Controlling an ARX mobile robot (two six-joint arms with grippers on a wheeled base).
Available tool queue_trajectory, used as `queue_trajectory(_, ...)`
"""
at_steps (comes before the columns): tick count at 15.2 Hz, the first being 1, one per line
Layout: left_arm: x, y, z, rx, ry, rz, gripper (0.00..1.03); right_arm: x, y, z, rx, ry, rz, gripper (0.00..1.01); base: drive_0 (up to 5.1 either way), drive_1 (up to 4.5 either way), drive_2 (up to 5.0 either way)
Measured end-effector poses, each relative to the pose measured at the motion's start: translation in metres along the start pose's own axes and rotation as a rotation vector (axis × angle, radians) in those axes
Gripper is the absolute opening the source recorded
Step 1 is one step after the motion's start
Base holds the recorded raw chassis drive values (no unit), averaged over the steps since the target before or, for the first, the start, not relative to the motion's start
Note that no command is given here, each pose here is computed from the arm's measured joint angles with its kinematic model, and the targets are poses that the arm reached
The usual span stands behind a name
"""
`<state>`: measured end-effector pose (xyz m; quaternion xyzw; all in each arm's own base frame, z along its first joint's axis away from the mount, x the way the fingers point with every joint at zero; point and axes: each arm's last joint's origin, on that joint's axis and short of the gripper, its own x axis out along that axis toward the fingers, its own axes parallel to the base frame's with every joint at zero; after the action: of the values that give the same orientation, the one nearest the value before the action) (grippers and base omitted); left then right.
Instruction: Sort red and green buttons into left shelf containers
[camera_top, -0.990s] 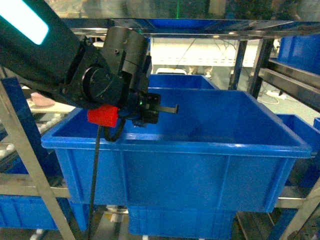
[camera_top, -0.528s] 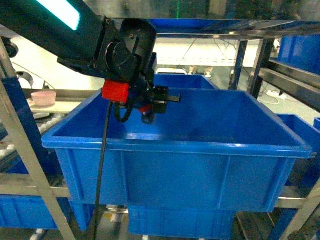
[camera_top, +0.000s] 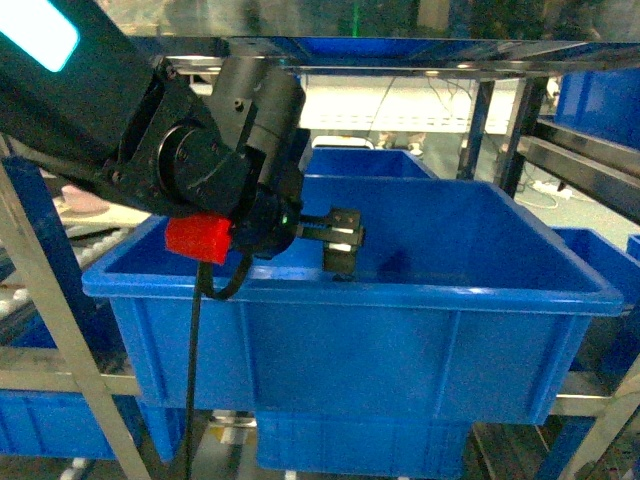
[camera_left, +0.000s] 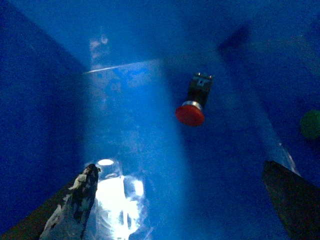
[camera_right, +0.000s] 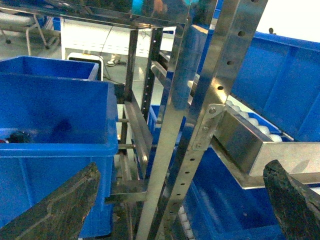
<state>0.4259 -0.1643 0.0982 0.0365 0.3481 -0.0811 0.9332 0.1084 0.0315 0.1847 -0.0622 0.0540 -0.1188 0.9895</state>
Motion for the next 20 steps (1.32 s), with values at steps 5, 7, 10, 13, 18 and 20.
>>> queue_trajectory(5,-0.047,0.014,-0.006,-0.043,-0.183,-0.030,0.98,0.000,0.000,0.000,0.000,0.000,0.000,0.98,0.0,0.00,0.0)
queue_trajectory(7,-0.072,0.021,-0.017,-0.027,-0.253,-0.064,0.98,0.000,0.000,0.000,0.000,0.000,0.000,0.98,0.0,0.00,0.0)
queue_trajectory(10,-0.118,0.033,-0.039,-0.041,-0.334,-0.058,0.98,0.000,0.000,0.000,0.000,0.000,0.000,0.98,0.0,0.00,0.0)
queue_trajectory(13,-0.178,0.048,-0.050,-0.129,-0.508,0.059,0.98,0.000,0.000,0.000,0.000,0.000,0.000,0.98,0.0,0.00,0.0)
queue_trajectory(18,-0.215,0.054,-0.048,-0.210,-0.654,0.250,0.97,0.000,0.000,0.000,0.000,-0.001,0.000,0.98,0.0,0.00,0.0)
queue_trajectory(20,-0.224,0.069,-0.071,-0.118,-0.701,0.161,0.72,-0.006,-0.009,-0.011,0.084,-0.070,0.169,0.76,0.0,0.00,0.0)
